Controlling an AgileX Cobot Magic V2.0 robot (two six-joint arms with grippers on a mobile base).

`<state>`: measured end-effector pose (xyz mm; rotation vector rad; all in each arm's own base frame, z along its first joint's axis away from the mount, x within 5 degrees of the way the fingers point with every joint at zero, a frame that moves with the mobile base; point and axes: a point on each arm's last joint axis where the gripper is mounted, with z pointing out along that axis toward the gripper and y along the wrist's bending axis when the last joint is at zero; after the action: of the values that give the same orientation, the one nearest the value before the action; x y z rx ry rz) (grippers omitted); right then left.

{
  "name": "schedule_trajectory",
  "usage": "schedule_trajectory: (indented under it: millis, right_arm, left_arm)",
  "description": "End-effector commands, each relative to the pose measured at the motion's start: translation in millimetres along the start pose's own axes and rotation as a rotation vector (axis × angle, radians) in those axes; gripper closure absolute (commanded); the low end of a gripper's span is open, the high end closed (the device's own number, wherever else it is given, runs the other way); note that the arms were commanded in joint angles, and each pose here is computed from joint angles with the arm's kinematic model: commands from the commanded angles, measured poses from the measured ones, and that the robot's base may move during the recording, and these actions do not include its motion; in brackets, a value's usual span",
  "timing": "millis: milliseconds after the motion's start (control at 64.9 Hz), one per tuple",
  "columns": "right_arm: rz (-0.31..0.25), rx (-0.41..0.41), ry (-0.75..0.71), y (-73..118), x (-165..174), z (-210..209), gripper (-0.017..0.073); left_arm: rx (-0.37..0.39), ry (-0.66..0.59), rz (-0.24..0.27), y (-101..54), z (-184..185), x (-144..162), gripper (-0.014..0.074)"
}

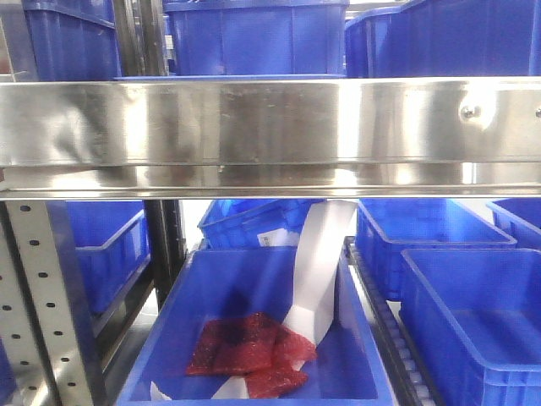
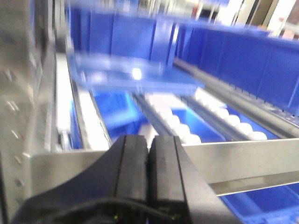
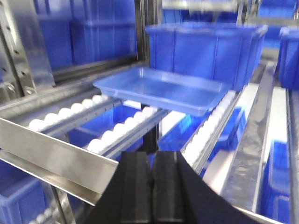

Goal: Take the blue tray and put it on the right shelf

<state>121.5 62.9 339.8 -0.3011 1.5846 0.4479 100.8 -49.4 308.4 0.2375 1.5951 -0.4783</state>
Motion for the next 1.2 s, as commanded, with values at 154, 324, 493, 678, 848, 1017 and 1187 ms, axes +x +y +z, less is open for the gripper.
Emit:
schedule_trajectory:
  millis: [154,324,493,678,848,1017,1187]
  right_arm:
    - [-0.029,-0.045,-0.246,4.2,-22.8,-39.7,0.0505]
    - [-0.029,-0.045,-0.251,4.2,-23.2,-41.4,0.0505]
    - [-0.029,-0.045,-0.251,4.2,-23.2,-41.4,0.0505]
    - [-0.029,-0.043,-0.252,4.1,-23.3,-41.4,0.0505]
    - [0.014,0.071,-0.232,-8.9,-2.9,-45.3,0.0505]
    - [-0.073,0.327,-0.229,-30.6,37.3,-62.0,0.0505]
    - [-0.070,0.478,-0.246,-38.5,76.0,-79.3,0.0505]
  left_arm:
    - [0.059,-0.199,0.039,-5.1,-29.3,-15.1,0.0632]
    - [0.059,-0.200,0.039,-5.1,-29.0,-15.1,0.0632]
    - [0.059,-0.200,0.039,-5.1,-29.0,-15.1,0.0632]
    - [0.059,-0.200,0.039,-5.1,-29.0,-15.1,0.0632]
    - [0.059,-0.200,0.039,-5.1,-29.0,-15.1,0.0632]
    - [0.059,-0.200,0.039,-5.1,-29.0,-15.1,0.0633]
    - [0.059,-0.200,0.039,-5.1,-29.0,-15.1,0.0642]
